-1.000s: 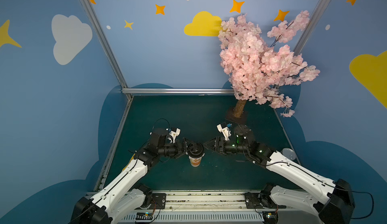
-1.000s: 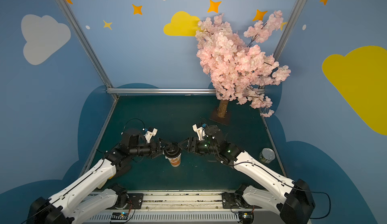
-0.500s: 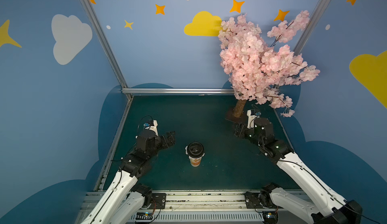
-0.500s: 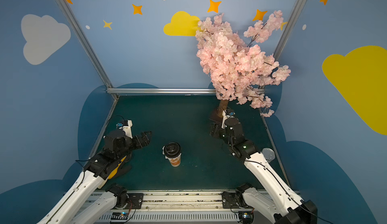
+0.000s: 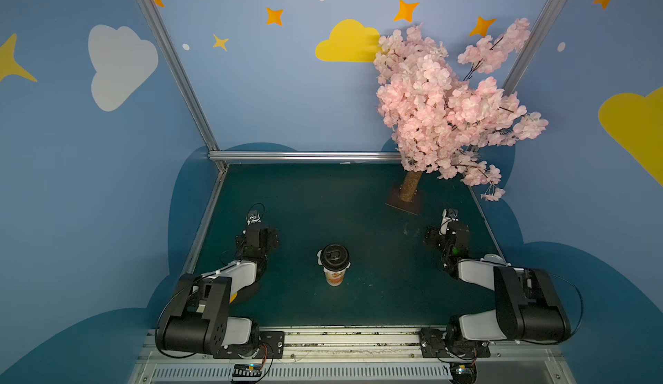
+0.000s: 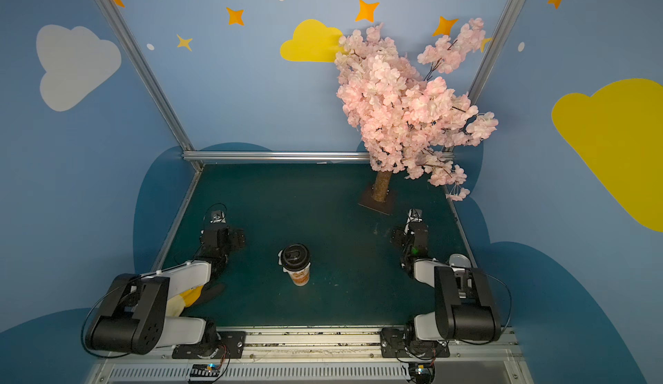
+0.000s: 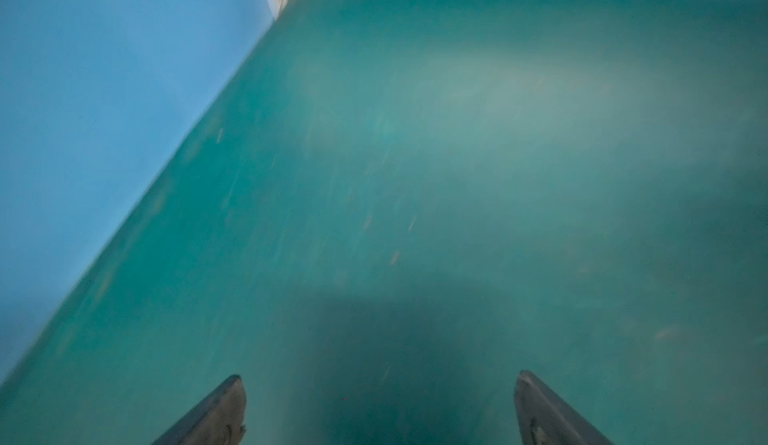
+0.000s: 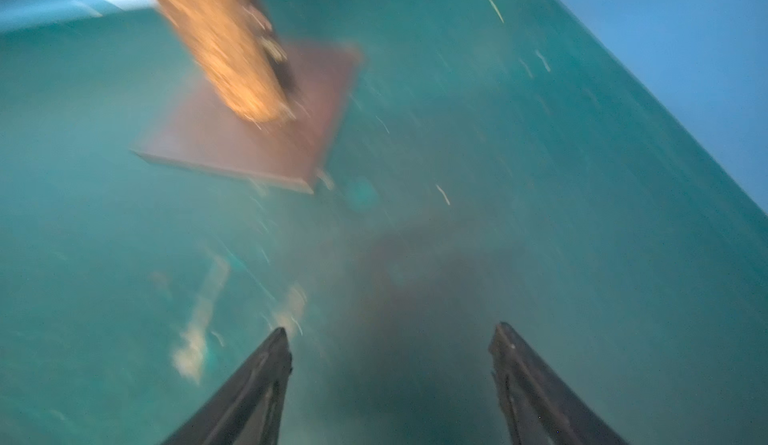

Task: Put the leak-proof paper on the milk tea cups
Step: Reset both arms

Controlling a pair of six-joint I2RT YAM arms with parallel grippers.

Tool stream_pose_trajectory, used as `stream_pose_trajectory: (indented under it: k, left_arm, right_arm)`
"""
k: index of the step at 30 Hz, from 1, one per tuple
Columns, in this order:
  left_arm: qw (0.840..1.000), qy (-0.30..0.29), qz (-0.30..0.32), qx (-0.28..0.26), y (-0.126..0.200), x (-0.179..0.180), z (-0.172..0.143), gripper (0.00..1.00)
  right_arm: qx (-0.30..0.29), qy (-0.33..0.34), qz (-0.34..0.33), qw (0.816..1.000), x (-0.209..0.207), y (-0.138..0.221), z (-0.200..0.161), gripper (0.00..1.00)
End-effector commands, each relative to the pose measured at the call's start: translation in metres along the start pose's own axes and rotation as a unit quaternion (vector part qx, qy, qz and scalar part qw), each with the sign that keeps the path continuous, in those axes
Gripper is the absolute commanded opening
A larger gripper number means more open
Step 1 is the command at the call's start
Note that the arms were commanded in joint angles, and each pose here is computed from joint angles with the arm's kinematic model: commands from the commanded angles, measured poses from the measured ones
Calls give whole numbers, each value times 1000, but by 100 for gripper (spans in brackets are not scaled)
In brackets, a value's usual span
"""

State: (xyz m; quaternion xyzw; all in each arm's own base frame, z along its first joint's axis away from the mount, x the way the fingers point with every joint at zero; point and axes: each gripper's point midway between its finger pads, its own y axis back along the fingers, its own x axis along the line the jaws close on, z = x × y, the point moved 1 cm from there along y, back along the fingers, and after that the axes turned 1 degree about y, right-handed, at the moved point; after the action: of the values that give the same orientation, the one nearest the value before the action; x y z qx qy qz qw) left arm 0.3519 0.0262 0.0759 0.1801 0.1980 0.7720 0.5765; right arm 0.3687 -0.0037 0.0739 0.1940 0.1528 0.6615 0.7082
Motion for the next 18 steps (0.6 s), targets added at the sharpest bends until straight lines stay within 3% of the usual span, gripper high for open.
stream_pose_trajectory:
  k: [1,2,4,5,7,11,14,15,18]
  left_arm:
    - [993,-8,-57,-102,-13,-15,23,100]
    - [990,-11,-53,-133,-14,-15,30,100]
    - [997,-10,-51,-58,-15,-13,23,100]
    - [997,4,-28,-72,-19,-5,23,100]
    - [993,-6,-53,-105,-15,-15,25,100]
    - [994,-29,-76,-67,-14,-23,21,100]
    - [995,-9,-87,-50,-24,-21,23,100]
    - [995,-7,-88,-51,-25,-21,23,100]
    - [994,-8,-89,-57,-22,-21,25,100]
  right_arm:
    - [-92,38,56,993,18,0,27,77]
    - [-61,33,52,996,16,-1,24,77]
    - [-78,30,52,995,15,-2,24,78]
    - [-90,31,54,994,15,-1,26,78]
    - [-58,31,52,996,15,-2,25,78]
    - [-76,32,52,995,16,-2,27,78]
    - [-73,35,51,995,17,-2,24,78]
    - [-77,36,44,995,15,-2,25,87]
    - [-62,43,31,997,16,-3,24,87]
